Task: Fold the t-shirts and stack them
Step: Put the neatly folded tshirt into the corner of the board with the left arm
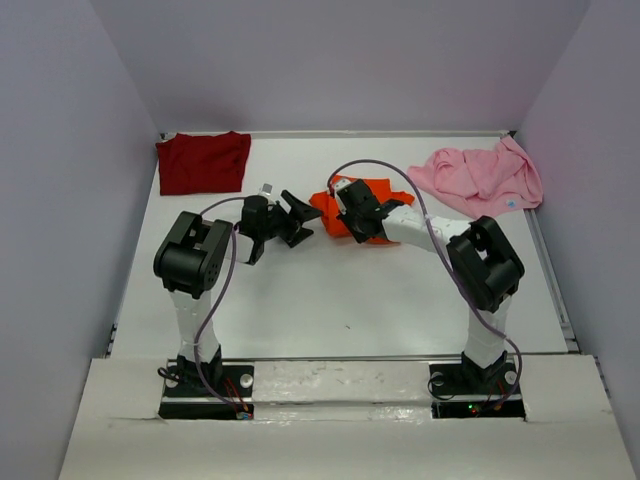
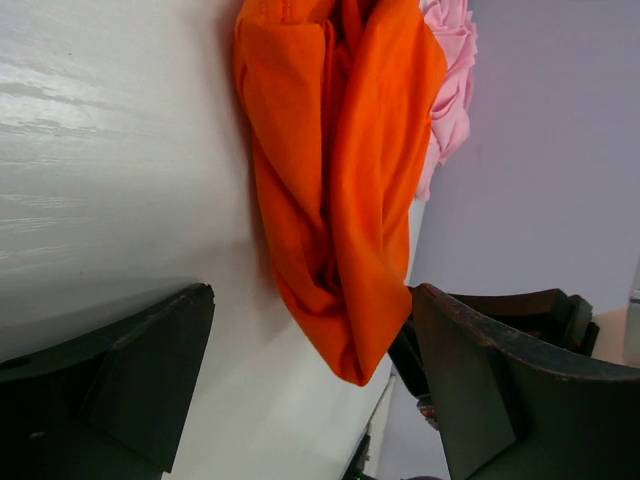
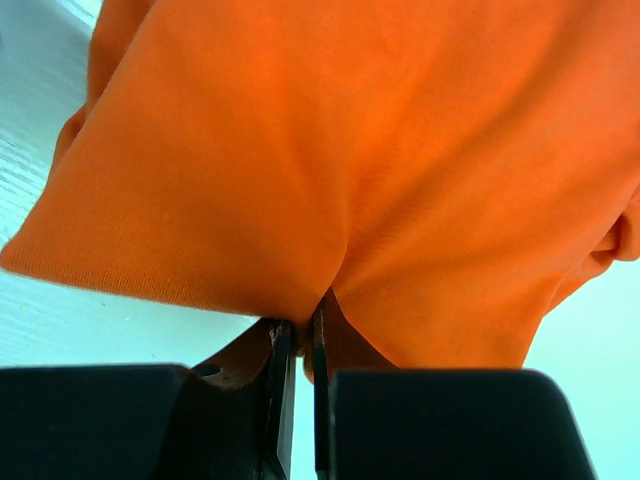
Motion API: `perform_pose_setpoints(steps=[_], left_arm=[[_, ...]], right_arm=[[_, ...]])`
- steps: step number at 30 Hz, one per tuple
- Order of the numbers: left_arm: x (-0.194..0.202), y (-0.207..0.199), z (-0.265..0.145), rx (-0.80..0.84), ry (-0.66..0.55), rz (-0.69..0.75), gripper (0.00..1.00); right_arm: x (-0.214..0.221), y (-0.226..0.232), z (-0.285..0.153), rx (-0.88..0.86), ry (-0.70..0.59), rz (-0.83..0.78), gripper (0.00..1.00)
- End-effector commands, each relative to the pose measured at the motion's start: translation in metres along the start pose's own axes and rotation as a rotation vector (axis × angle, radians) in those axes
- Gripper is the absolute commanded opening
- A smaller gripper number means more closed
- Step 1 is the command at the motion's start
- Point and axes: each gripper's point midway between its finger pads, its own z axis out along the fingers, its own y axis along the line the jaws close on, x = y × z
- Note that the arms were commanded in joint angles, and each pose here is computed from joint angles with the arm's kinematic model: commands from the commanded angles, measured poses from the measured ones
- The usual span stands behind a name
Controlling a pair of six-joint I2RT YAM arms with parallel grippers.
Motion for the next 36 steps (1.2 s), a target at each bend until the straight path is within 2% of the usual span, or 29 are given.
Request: perform_pose_setpoints(steps=[1,19,27,36], left_arm=[[0.002,-0.033,0.006,0.130,0.019,-0.014,0.95],[0.023,-0.036,0.046,0.091,0.071,-0.017,0.95],[0.024,-0.033,0.056,0.084,0.078,-0.021,0.95],[0.017,-0.022,0.084,0.066,0.091,-0.014,0.95]], right_arm=[[-0.011,-0.002,-0.019,-0.010,-0.059,0.056,0.00],[-0.033,-0.010,-0.039,-0.005,-0.108,0.067,0.00],[-0.033,-0.012,-0.044,0.001,-0.109,0.069,0.00],[-0.025,-0.010,-0.047,-0.010,-0.099,0.078,0.00]])
